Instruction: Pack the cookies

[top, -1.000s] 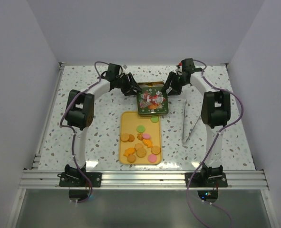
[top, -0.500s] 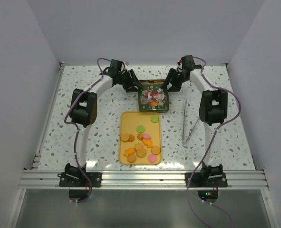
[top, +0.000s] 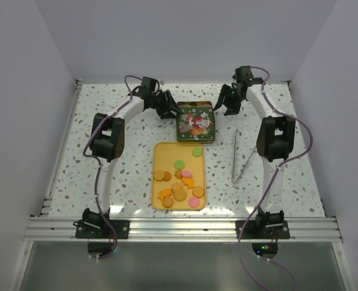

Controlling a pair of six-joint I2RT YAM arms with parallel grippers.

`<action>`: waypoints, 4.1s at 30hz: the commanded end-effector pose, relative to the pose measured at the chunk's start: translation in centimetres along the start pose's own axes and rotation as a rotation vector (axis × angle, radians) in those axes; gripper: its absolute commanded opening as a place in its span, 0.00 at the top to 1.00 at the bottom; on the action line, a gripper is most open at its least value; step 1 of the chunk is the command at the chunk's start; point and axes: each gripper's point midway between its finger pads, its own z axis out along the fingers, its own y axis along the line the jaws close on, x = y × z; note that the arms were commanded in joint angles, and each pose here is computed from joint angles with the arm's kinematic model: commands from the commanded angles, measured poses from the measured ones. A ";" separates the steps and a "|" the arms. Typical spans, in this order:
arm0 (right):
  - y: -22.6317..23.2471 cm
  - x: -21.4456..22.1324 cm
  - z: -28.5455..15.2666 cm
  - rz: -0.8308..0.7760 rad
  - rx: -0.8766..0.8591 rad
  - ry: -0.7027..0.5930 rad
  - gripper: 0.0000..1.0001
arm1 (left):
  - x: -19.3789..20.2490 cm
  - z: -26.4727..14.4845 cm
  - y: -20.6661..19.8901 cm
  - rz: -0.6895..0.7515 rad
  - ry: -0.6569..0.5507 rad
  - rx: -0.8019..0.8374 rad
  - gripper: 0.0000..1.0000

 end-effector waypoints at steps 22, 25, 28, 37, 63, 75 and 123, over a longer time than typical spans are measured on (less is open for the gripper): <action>6.3 15.1 -3.0 -0.256 -0.056 0.132 0.59 | -0.3 -0.6 0.1 0.004 -0.004 -0.010 0.48; 7.0 15.2 -2.3 -0.262 -0.057 0.135 0.59 | -0.3 -0.9 0.0 0.009 -0.006 -0.009 0.48; 7.2 15.3 -1.6 -0.270 -0.051 0.144 0.59 | -0.3 -1.2 0.0 0.012 -0.006 -0.006 0.48; 6.4 16.1 -0.6 -0.282 -0.016 0.157 0.60 | -0.5 -1.6 -0.3 0.013 -0.005 0.009 0.48; 6.4 13.9 1.5 -0.272 0.028 0.090 0.62 | -2.7 -2.5 -2.7 0.042 -0.025 0.097 0.42; 7.5 12.6 2.0 -0.268 0.022 0.075 0.62 | -4.2 -3.3 -3.6 0.058 -0.058 0.122 0.39; 9.0 10.0 5.0 -0.229 0.029 0.104 0.64 | -11.0 3.1 -2.2 0.120 -0.298 0.127 0.94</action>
